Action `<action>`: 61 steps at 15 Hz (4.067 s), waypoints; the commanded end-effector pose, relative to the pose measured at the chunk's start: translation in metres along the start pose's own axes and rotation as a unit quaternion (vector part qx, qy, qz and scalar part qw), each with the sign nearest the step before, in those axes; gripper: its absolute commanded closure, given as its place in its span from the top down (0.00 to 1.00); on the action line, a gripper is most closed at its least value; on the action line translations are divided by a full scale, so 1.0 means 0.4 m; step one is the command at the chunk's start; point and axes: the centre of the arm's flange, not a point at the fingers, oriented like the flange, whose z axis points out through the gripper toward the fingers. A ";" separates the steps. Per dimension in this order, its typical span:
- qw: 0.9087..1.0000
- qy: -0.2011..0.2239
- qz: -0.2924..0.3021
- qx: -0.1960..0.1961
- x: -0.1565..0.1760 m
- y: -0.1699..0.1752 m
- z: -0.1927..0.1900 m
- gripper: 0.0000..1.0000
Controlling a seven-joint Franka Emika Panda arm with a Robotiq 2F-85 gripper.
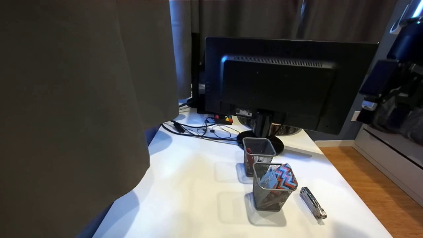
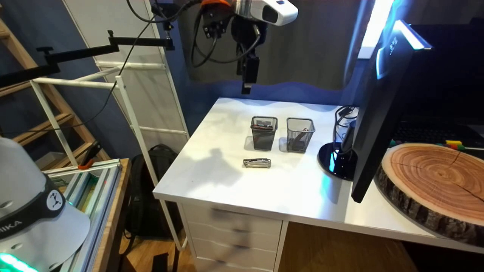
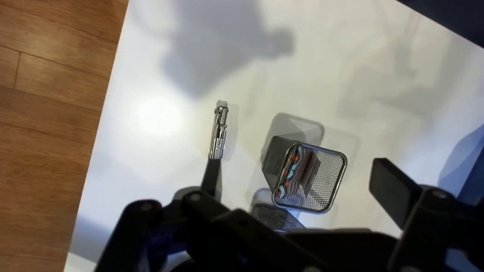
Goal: Pick up the patterned rectangular object from the gray pen holder and put it on the table
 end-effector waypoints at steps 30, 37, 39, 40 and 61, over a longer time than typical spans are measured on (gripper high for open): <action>0.980 0.019 0.174 0.092 0.202 -0.031 0.482 0.20; 0.981 0.023 0.172 0.087 0.196 -0.035 0.466 0.05; 0.982 0.022 0.164 0.090 0.192 -0.042 0.452 0.05; 0.983 0.021 0.161 0.089 0.190 -0.047 0.446 0.05; 0.988 -0.065 0.134 0.051 0.177 -0.064 0.439 0.03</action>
